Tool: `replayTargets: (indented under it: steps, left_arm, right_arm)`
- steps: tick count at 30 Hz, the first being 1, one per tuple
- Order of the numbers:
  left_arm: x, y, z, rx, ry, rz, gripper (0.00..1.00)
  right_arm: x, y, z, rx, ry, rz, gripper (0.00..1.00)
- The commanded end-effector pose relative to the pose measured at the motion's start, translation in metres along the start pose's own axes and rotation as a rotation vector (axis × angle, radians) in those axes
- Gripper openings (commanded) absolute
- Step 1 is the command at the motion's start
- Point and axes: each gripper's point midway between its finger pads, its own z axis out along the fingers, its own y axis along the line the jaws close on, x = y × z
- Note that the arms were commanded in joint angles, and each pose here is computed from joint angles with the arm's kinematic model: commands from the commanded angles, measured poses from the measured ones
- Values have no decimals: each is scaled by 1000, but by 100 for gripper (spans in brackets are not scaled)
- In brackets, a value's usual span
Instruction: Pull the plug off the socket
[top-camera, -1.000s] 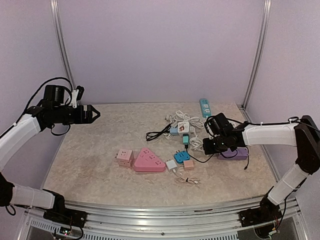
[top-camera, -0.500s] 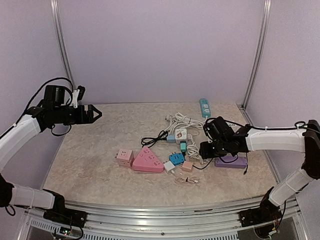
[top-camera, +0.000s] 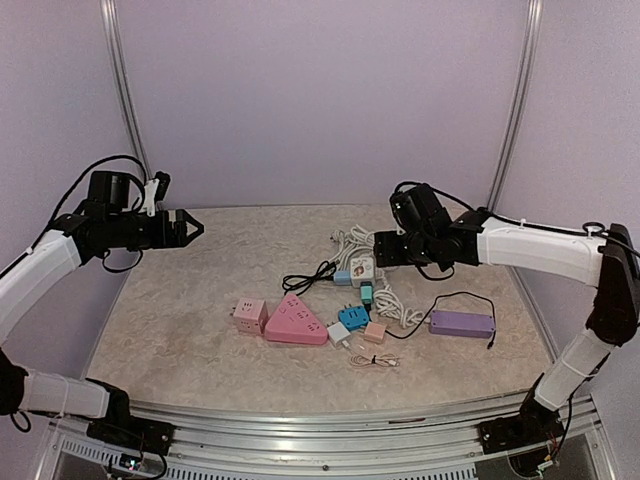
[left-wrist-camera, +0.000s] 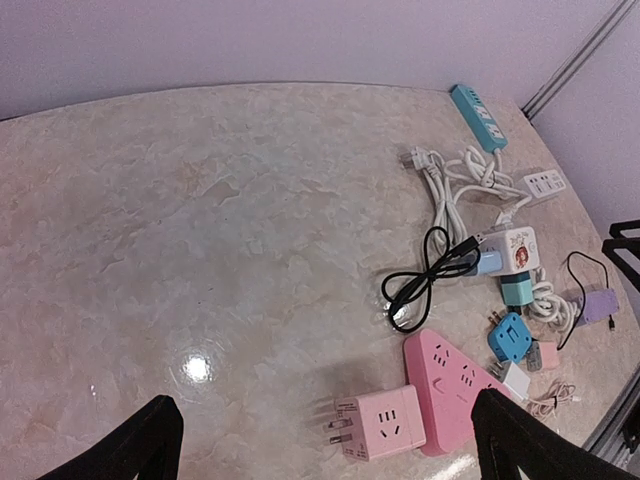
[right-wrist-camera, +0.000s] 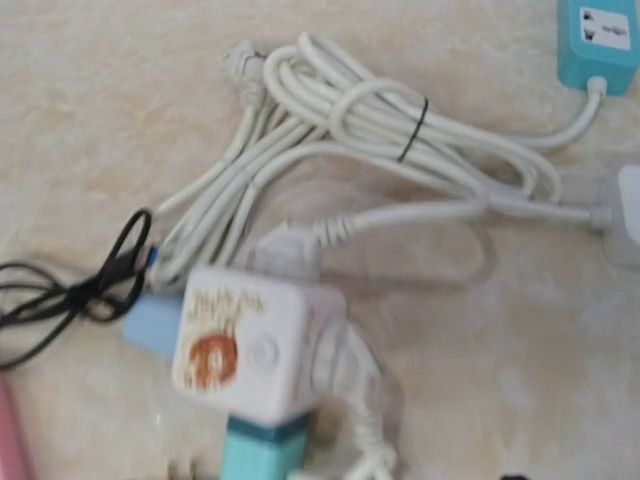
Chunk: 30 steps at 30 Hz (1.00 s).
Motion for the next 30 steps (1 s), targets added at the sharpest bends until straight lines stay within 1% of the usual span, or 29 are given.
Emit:
replayTargets:
  steps: [1, 5, 11, 14, 20, 30]
  left_arm:
    - [-1, -1, -4, -6, -17, 6, 99]
    - [0, -1, -4, -6, -15, 10, 99]
    - [0, -1, -5, -11, -15, 17, 99]
    - [1, -2, -6, -4, -17, 15, 99]
    - [1, -3, -6, 2, -15, 13, 99]
    - [1, 0, -8, -16, -19, 25, 99]
  right_arm:
    - [4, 2, 26, 108, 28, -28, 76]
    - [3, 14, 46, 152, 29, -30, 76]
    - [17, 25, 80, 206, 78, -34, 75]
    - [19, 32, 90, 214, 81, -35, 76]
    - [20, 27, 107, 317, 92, -49, 79]
    - [31, 29, 121, 330, 106, -27, 79]
